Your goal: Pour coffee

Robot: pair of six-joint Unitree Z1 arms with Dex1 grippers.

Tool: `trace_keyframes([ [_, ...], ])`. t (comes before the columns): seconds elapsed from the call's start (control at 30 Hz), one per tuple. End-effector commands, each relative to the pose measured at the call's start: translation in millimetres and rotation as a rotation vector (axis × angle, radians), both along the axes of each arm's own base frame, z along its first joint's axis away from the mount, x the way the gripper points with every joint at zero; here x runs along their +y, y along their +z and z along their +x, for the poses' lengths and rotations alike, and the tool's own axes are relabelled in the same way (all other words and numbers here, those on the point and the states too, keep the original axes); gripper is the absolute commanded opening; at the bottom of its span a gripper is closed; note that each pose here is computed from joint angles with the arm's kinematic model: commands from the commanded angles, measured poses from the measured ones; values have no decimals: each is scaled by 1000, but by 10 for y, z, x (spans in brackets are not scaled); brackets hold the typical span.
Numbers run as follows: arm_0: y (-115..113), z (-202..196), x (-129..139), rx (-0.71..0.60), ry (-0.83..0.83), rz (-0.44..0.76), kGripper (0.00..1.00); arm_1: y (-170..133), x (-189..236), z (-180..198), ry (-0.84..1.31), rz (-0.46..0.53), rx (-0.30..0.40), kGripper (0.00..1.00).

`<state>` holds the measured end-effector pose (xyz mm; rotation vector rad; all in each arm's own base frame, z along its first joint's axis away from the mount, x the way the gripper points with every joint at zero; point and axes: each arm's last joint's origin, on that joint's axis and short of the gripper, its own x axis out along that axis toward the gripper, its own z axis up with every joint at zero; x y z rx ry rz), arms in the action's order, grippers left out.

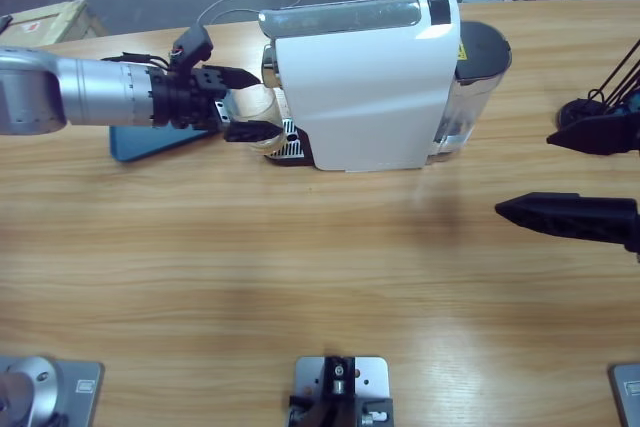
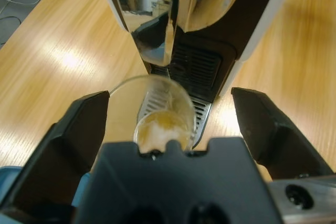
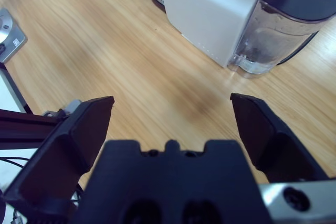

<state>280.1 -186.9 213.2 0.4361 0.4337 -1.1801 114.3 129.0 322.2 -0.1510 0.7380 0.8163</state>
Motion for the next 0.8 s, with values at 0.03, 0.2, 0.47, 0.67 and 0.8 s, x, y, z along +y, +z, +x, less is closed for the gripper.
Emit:
trace_keyframes([
  [0.03, -292, -24, -29, 66, -27, 37, 987, -112, 67, 83, -23, -28, 37, 1000],
  [0.2, -268, -62, -19, 64, -28, 35, 987, -107, 48, 65, -24, -23, 33, 1000],
  [0.47, -212, -88, -4, 54, -25, 27, 987, -120, 26, 43, -26, -18, 35, 1000],
  [0.67, -153, -135, -45, 39, -47, 12, 986, -132, 22, 42, -31, -13, 32, 1000],
  [0.8, -147, -172, -101, 40, -69, 5, 981, -155, 23, 42, -36, -6, 36, 1000],
])
